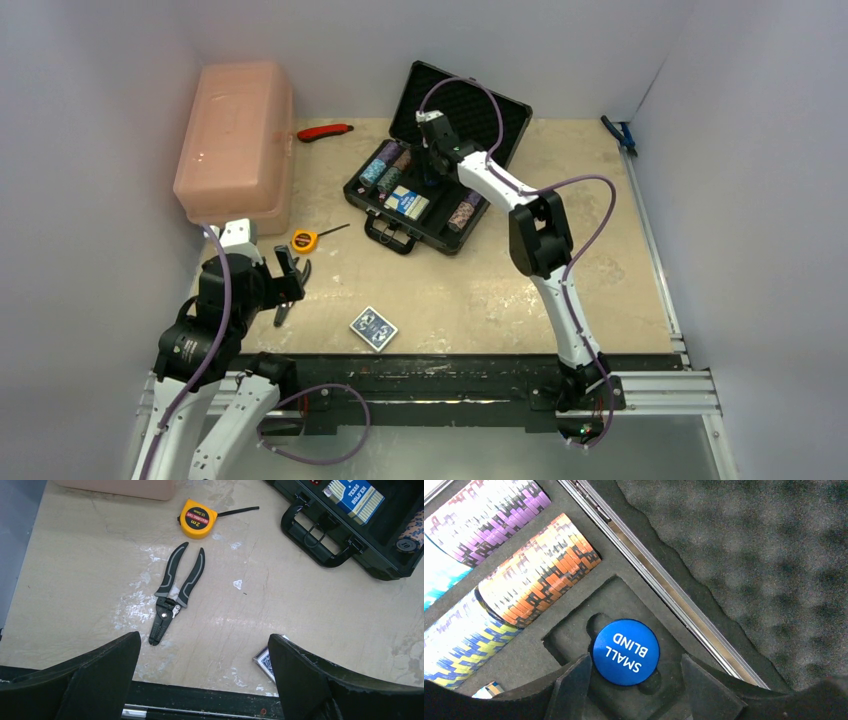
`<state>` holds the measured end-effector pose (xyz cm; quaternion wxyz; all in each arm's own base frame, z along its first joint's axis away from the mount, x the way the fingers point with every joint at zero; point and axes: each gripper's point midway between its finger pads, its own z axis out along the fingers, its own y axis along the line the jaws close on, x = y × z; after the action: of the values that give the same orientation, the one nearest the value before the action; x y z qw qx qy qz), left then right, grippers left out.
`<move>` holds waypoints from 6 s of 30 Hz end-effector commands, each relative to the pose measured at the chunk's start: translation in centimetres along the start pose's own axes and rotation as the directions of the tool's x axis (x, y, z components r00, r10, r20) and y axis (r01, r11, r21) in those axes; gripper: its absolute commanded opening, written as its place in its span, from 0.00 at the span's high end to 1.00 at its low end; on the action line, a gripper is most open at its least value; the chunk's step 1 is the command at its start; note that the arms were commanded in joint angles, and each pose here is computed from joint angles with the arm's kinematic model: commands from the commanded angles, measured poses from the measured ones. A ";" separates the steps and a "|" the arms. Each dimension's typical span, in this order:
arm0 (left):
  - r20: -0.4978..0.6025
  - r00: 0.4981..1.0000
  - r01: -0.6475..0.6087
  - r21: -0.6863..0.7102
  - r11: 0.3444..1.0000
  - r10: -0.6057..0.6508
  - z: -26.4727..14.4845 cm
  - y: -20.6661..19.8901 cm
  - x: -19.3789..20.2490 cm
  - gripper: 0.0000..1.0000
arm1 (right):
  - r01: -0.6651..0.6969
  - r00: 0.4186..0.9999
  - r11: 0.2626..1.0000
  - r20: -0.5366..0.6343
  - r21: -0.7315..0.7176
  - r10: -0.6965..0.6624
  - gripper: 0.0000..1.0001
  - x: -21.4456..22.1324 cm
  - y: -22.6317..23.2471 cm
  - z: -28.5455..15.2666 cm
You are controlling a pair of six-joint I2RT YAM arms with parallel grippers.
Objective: Pack up texas hold em set
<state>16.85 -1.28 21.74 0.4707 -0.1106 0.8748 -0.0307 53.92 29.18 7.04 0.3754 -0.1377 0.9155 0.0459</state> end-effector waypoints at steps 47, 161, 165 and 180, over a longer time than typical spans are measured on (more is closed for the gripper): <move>0.046 0.999 0.029 -0.050 0.998 -0.027 -0.4 0.8 -1.5 0.00 | 0.024 0.992 0.987 0.130 -0.157 -0.003 0.12 2.3 -0.9 -20.6; 0.075 0.997 0.035 -0.061 0.998 -0.030 -0.6 1.3 -1.6 0.00 | 0.388 0.879 0.829 -0.109 -0.401 -0.464 0.17 25.8 25.7 -20.8; 0.075 0.997 0.035 -0.060 0.998 -0.030 -0.7 1.3 -1.5 0.00 | 0.400 0.874 0.829 -0.110 -0.391 -0.474 0.19 26.0 25.7 -20.7; 0.079 0.996 0.035 -0.057 0.998 -0.030 -0.7 1.2 -1.5 0.00 | 0.421 0.870 0.839 -0.107 -0.344 -0.481 0.53 25.8 25.0 -20.5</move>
<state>16.69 0.04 22.27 0.4844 -0.1337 0.8645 -0.0073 14.53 43.60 2.17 0.2396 -0.4199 0.8694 0.1019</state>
